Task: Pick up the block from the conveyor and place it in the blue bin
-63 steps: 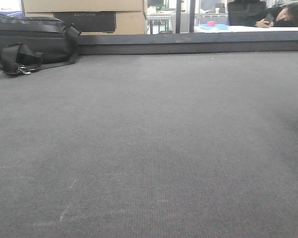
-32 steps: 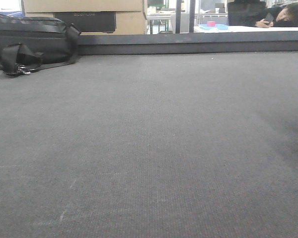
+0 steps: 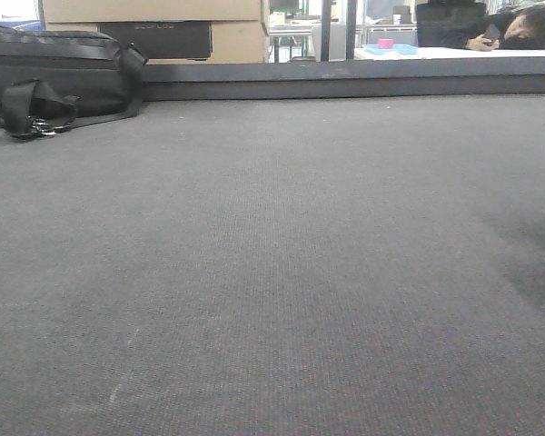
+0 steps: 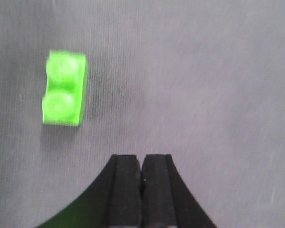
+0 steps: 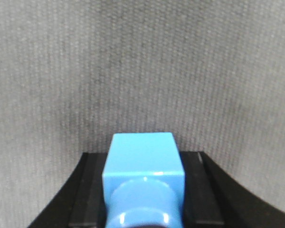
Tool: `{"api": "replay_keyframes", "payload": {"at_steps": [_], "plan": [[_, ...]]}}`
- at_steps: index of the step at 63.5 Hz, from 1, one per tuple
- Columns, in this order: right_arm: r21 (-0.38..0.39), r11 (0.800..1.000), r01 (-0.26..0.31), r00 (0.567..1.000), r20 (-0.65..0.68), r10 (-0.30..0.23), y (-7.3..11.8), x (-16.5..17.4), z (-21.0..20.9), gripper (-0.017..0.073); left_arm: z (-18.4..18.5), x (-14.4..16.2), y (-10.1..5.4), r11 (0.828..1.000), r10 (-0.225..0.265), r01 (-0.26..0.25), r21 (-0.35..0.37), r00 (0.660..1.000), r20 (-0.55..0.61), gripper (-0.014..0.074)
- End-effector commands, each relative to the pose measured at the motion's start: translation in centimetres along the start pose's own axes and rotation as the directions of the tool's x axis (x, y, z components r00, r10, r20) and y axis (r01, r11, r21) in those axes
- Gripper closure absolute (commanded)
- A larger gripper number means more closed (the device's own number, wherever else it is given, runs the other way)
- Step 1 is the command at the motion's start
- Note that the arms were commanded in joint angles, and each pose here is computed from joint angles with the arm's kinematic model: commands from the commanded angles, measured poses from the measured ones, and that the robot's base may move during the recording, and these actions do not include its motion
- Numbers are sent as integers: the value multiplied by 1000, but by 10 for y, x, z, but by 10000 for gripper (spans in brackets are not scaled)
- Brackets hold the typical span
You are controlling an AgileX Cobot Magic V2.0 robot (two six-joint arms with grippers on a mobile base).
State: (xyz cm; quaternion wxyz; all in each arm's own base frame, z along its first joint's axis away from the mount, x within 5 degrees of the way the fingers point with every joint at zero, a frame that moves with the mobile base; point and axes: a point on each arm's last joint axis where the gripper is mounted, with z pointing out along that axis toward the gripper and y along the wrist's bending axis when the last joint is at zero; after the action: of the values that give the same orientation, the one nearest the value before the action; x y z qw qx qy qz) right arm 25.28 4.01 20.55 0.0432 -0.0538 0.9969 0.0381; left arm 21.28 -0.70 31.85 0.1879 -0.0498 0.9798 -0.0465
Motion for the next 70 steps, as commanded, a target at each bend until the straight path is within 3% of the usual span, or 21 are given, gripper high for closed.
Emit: {"api": "replay_keyframes", "payload": {"at_steps": [1, 11, 22, 39, 45, 59, 65, 70], "plan": [[4, 1000, 10, 1000, 8, -10, 1, 1, -15, 718, 3, -8, 1, 1000, 7, -8, -12, 998, -60, 705], [1, 1000, 19, 996, 84, -19, 3, 2, -47, 720, 19, -26, 6, 990, 134, -138, -32, 984, -120, 705], [-19, 1000, 20, 980, 201, -16, 7, 8, -75, 720, 44, -36, 15, 975, 167, -191, -114, 967, -194, 705], [-40, 999, 14, 975, 220, -5, 9, 8, -78, 720, 57, -47, 16, 974, 173, -191, -125, 975, -138, 692], [-40, 999, 14, 975, 220, -5, 9, 8, -78, 720, 58, -46, 16, 979, 139, -157, -129, 981, -137, 599], [-42, 999, 13, 975, 220, -4, 9, 8, -78, 720, 63, -42, 27, 985, 89, -108, -133, 986, -143, 239], [-51, 999, 10, 975, 222, 2, 9, 8, -78, 720, 67, -40, 35, 986, 73, -93, -140, 988, -139, 186], [-55, 998, 9, 974, 227, 4, 10, 8, -78, 720, 70, -39, 38, 985, 88, -104, -138, 989, -120, 190]]}}
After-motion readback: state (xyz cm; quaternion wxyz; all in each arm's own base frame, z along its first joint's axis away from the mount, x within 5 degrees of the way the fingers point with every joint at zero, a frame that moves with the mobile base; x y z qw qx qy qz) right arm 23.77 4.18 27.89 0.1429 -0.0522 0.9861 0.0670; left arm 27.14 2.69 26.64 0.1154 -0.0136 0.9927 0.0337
